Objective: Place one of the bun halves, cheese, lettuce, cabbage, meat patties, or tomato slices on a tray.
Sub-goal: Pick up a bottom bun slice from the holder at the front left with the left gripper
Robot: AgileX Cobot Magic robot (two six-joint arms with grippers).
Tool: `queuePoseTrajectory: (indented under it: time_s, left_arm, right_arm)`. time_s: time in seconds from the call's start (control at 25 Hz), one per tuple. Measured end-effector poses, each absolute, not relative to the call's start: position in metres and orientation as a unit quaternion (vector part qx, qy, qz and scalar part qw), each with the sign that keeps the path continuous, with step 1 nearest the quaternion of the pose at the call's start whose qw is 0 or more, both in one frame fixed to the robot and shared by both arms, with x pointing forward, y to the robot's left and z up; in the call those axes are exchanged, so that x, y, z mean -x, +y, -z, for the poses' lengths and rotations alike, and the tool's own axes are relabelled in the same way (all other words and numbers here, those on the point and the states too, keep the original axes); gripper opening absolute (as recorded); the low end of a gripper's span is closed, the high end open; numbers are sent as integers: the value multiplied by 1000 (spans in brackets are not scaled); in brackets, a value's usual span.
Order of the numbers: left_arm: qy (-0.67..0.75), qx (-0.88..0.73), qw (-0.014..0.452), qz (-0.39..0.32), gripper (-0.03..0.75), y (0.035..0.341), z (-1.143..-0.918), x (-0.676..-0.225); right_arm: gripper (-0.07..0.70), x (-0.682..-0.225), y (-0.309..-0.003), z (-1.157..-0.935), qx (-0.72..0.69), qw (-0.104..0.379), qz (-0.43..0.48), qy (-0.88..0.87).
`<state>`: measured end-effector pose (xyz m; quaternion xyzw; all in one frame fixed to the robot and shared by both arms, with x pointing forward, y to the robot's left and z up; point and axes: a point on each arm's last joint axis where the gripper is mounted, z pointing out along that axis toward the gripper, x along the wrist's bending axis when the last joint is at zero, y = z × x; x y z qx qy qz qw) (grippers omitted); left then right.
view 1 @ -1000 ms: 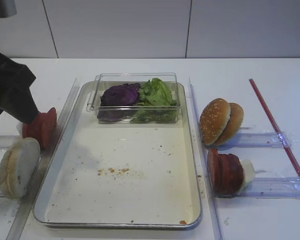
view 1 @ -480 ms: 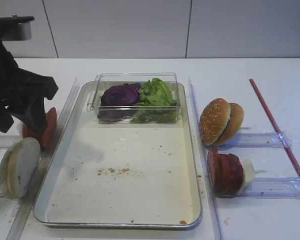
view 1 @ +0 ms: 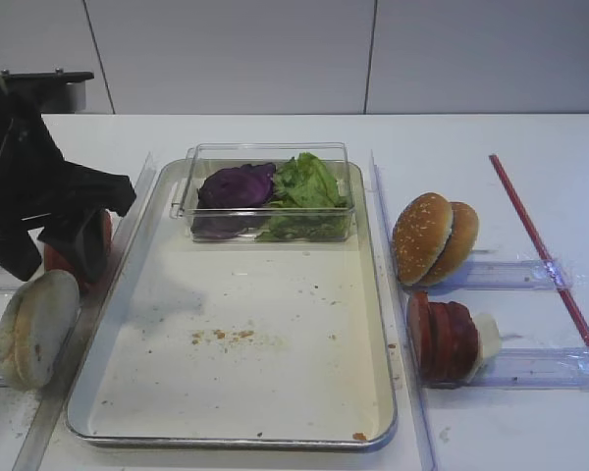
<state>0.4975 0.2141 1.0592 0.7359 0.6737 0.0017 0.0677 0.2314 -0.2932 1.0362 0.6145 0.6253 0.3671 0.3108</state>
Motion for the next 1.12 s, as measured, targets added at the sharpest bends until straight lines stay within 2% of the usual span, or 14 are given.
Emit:
queuePoseTrajectory:
  time_s: [0.76, 1.12]
  left_arm:
    - [688, -724, 51, 13, 395, 211, -1046, -505]
    - [688, -723, 53, 16, 290, 210, -1045, -506]
  right_arm:
    - [692, -231, -293, -1036, -616, 311, -367, 624]
    - [692, -231, -293, -1036, -616, 311, -367, 624]
